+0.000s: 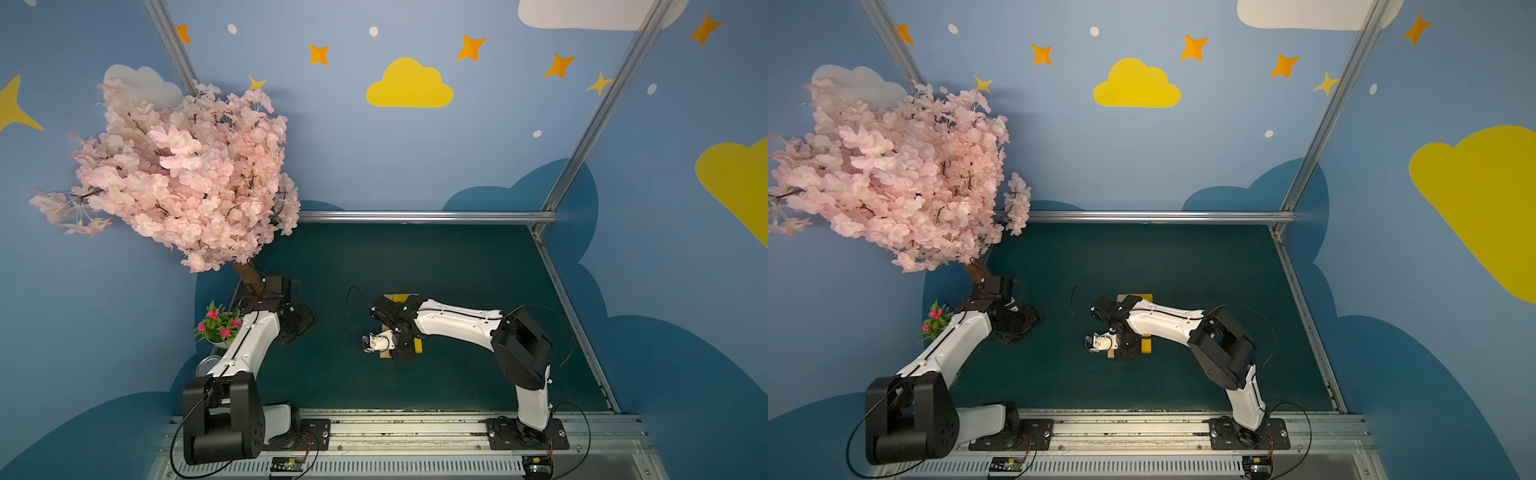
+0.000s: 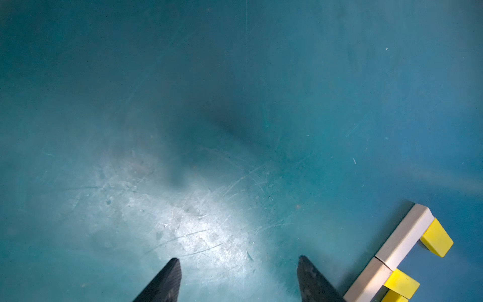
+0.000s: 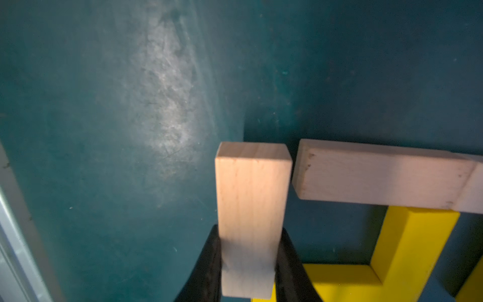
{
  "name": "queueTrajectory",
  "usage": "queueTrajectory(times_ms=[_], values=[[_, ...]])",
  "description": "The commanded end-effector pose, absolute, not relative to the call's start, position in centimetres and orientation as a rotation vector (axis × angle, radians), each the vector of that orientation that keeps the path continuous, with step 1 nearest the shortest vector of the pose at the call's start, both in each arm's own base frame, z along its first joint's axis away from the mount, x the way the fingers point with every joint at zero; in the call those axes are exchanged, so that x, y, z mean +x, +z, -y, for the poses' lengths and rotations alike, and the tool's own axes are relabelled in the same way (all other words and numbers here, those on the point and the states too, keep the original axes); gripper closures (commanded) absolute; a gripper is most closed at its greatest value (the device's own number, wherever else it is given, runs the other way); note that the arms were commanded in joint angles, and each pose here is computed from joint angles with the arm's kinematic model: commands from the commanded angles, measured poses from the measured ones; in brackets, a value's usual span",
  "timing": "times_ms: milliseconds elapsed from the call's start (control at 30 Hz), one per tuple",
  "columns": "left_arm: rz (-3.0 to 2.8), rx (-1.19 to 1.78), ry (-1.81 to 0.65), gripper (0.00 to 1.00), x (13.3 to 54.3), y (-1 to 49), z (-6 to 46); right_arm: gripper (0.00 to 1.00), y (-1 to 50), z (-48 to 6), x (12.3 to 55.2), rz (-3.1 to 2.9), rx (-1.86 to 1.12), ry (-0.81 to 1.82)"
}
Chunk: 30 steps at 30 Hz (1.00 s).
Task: Assemble the number 6 with building blocks
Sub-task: Assemble the building block at the center of the board.
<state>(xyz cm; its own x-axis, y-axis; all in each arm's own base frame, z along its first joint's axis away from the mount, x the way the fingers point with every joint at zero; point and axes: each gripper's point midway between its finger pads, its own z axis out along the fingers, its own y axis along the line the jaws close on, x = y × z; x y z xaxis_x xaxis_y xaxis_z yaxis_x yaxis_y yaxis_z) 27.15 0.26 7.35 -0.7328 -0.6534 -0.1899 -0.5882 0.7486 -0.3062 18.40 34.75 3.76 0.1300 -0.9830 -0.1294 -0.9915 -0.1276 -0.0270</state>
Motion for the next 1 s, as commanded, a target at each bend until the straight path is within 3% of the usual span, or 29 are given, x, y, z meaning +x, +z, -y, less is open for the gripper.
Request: queueTrajectory(times_ms=[0, 967], values=[[-2.675, -0.956, -0.325, 0.29, 27.0, 7.1, -0.3, 1.0, 3.1, -34.6, 18.4, -2.015, -2.277, 0.101], [-2.672, -0.963, -0.33, 0.28, 27.2, 6.9, -0.3, 1.0, 1.6, -34.0, 19.4, -2.041, -2.292, 0.016]])
